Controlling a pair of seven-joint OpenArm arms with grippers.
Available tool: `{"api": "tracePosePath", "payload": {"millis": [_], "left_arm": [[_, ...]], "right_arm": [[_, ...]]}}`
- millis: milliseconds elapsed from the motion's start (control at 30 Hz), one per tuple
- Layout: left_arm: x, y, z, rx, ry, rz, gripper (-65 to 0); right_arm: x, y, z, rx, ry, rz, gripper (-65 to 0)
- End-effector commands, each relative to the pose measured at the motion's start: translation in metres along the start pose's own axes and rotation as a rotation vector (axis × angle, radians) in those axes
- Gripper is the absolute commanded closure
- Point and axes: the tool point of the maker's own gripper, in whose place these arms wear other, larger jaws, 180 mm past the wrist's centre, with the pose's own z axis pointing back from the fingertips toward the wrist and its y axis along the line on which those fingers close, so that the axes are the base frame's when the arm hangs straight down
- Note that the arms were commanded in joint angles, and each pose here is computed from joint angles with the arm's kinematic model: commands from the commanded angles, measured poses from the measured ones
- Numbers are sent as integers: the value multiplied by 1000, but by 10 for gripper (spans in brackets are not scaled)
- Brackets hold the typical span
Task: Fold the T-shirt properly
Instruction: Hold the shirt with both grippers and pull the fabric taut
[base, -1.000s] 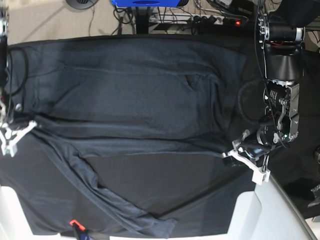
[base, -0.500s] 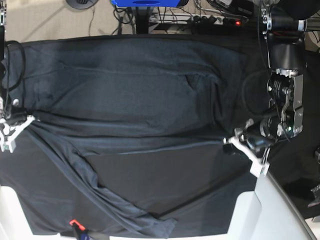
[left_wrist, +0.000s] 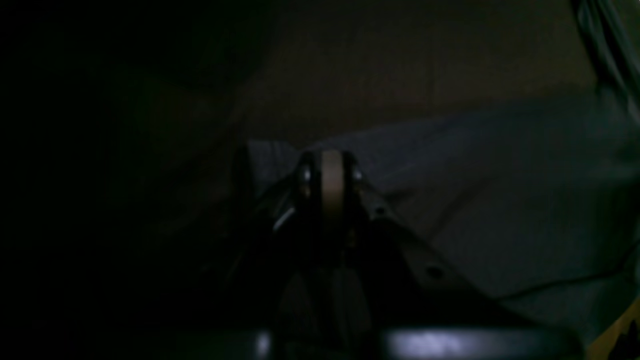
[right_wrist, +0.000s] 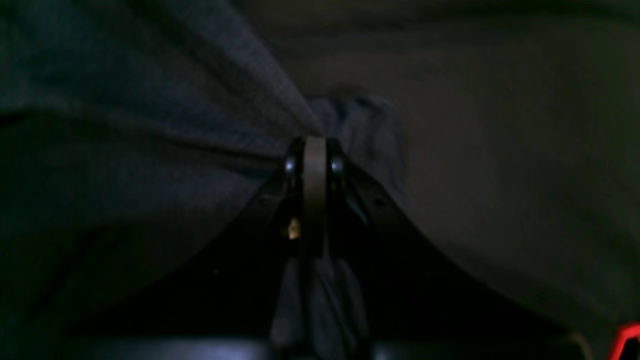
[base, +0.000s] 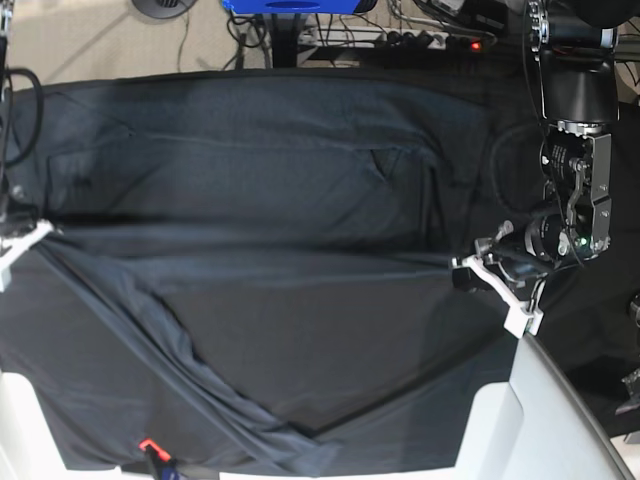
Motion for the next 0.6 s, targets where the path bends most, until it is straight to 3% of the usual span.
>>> {"api": "tracePosePath", "payload": {"millis": [0, 567], "left_arm": [[16, 0, 6, -5, -46, -13, 0], [-8, -7, 12, -12, -18, -34, 0]], "right_arm": [[23, -7, 5, -10, -60, 8, 0], [-14, -9, 5, -14, 31, 8, 0]]}}
